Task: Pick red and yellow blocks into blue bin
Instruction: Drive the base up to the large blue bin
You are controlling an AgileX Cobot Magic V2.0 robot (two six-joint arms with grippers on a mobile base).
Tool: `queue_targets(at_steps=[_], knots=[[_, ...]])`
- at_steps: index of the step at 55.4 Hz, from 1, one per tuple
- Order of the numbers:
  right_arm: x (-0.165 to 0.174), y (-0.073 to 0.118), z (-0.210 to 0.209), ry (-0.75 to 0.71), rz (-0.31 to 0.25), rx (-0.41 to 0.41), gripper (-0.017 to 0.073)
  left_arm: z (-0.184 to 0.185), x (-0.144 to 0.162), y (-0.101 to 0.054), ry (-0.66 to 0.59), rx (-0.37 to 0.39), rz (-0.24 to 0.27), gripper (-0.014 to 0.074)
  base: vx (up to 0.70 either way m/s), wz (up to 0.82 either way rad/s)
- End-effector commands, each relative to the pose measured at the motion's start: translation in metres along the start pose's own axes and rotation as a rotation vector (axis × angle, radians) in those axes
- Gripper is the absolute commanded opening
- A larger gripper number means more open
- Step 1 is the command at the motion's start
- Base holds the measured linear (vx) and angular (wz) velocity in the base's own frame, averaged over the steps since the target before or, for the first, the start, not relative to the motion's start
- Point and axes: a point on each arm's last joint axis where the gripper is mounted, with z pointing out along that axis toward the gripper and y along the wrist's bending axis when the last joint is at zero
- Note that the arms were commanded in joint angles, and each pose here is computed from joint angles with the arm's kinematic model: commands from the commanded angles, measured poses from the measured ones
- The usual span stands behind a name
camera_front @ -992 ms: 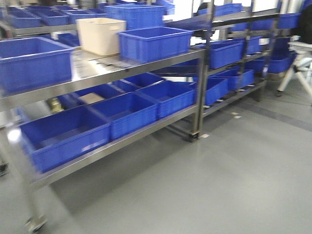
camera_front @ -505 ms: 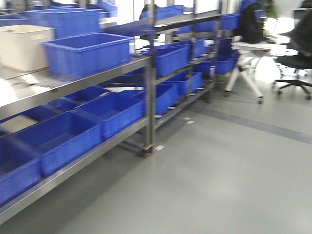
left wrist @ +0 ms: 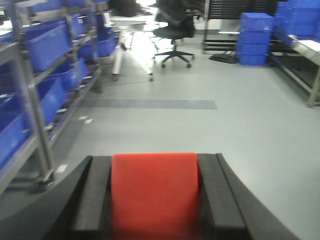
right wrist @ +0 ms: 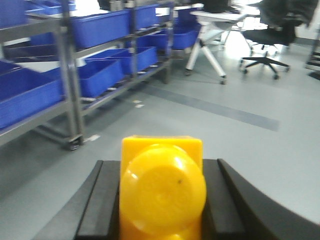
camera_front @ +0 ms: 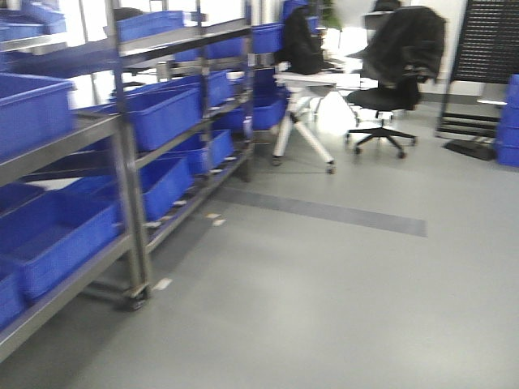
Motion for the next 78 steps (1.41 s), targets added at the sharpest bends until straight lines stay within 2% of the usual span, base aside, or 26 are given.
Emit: queue_targets(at_steps=[1,22,46,78], knots=[[-0.0170,-0.0011,-0.0033,-0.112,-0.015,0.008,-0.0010,-0.0030,-0.0155,-0.0001,-0.104,-0.002,-0.012,0.0002,0.57,-0.45],[-0.0170,-0.0011,-0.0033,-0.112,-0.015,0.008,-0.0010,-0.0030,-0.0153,-0.0001,-0.102,-0.001,-0.012,0.0002,0.58,-0.34],[-0.0170,-0.0011,-0.0033,-0.112,-0.015,0.008,-0.0010,-0.0030,-0.0153,-0.0001,-0.101,-0.001,-0.012,0.0002,0.60,-0.09],[-0.0170,-0.0011,-0.0033,-0.112,-0.015,0.008,-0.0010,-0.0025,-0.0151,-0.0001,-0.099,-0.001,-0.012,0.0002,0.53,0.33]])
